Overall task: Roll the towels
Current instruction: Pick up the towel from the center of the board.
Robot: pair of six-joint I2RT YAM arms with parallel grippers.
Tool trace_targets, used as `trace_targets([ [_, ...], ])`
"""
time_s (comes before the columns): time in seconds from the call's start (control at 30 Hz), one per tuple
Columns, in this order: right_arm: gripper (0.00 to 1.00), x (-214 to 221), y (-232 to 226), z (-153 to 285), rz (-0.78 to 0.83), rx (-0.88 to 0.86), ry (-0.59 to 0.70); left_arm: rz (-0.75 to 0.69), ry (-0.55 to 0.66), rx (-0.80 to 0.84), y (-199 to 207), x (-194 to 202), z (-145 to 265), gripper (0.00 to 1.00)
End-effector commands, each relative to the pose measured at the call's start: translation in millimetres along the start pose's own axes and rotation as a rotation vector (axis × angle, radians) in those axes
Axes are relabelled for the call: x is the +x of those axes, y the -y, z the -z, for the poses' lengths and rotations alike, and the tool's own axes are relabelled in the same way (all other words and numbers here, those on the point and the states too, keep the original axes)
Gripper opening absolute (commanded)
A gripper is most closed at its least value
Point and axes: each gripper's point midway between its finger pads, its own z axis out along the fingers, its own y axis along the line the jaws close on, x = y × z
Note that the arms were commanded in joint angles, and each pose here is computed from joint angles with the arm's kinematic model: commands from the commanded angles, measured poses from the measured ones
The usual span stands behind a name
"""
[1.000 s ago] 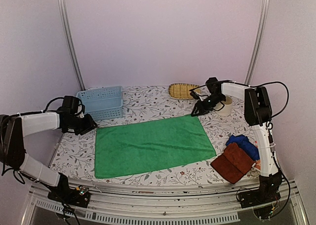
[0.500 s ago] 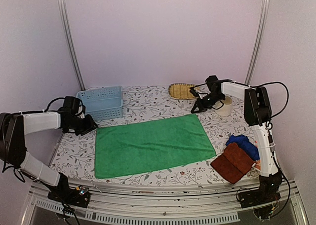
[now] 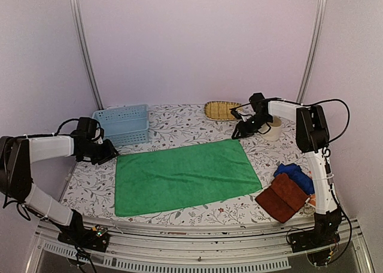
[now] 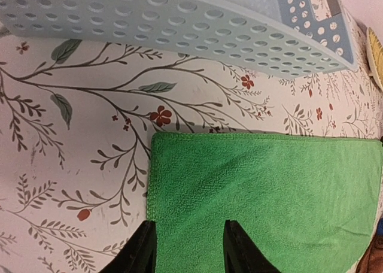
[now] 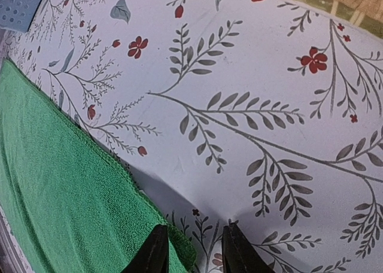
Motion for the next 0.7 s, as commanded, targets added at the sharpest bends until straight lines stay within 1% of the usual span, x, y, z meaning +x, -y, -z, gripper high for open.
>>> trace_targets([
  [0.0, 0.35, 3, -3, 16, 0.000, 0.028, 0.000, -0.012, -0.003, 0.003, -4, 2, -2, 0.41],
  [0.17, 0.37, 20, -10, 11, -0.037, -0.012, -0.043, -0.018, -0.002, -0.001, -4, 2, -1, 0.41],
  [0.3, 0.36, 21, -16, 11, -0.044, -0.047, -0.040, -0.018, 0.001, 0.000, -5, 2, 1, 0.41],
  [0.5, 0.31, 6, -26, 9, -0.039, -0.129, -0.001, -0.016, -0.007, 0.006, -4, 5, -1, 0.41],
  [0.67, 0.25, -6, -22, 10, -0.035, -0.113, 0.027, -0.016, -0.011, -0.002, -6, 7, -1, 0.41],
])
